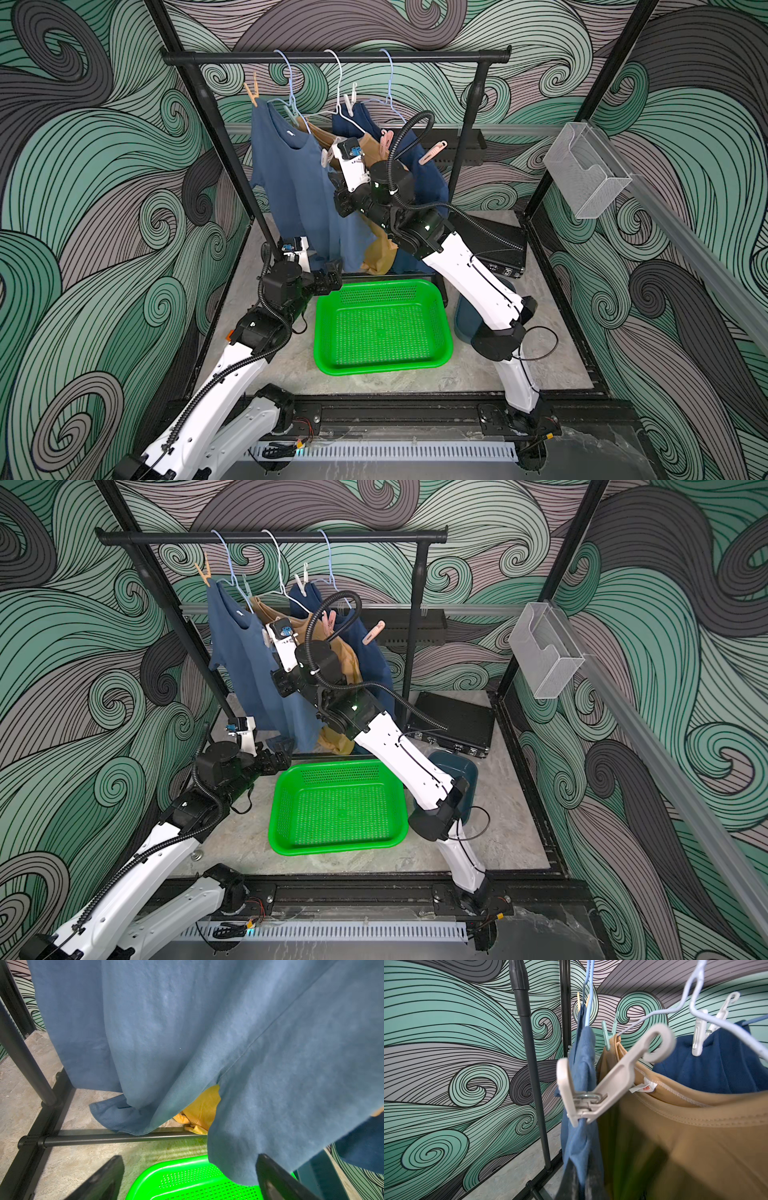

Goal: Remove the clothespins securing t-shirts to the hanger
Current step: Pick up the hanger from the clothes rail.

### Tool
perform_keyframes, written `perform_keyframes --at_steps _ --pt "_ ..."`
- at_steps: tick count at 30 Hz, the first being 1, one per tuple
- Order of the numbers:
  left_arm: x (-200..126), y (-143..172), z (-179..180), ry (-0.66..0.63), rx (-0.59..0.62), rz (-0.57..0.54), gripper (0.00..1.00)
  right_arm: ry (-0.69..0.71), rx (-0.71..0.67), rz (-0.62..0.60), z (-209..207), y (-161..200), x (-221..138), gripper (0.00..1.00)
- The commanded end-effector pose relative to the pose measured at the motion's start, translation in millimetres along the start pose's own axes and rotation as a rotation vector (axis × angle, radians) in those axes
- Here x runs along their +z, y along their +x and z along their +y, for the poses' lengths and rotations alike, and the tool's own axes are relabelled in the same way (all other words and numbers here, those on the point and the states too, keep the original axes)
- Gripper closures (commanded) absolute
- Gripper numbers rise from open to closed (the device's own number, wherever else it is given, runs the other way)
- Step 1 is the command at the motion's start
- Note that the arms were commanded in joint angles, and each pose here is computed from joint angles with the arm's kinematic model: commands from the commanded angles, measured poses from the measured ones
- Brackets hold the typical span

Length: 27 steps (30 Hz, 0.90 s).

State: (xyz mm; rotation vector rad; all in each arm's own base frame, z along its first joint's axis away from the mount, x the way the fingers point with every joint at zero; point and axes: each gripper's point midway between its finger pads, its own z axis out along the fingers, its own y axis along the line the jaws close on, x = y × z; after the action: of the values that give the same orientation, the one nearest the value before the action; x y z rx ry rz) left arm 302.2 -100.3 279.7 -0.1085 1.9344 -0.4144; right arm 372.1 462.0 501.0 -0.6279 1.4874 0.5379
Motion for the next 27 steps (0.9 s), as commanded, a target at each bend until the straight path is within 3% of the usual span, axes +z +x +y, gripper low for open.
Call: perform_keyframes --at_steps 1,9,27 --pt "-9 -12 -1 -0.009 -0.004 -0.027 0.01 0.066 0.016 -0.169 -6 -54 -19 1.0" --pt "-14 -12 1 -0.015 0.002 -0.031 0.01 0.09 0.069 -0.274 -16 -90 -39 1.0" --pt "-26 -25 0 -0.018 0.018 -0.047 0.01 0.083 0.054 -0.235 -23 -99 -85 1.0"
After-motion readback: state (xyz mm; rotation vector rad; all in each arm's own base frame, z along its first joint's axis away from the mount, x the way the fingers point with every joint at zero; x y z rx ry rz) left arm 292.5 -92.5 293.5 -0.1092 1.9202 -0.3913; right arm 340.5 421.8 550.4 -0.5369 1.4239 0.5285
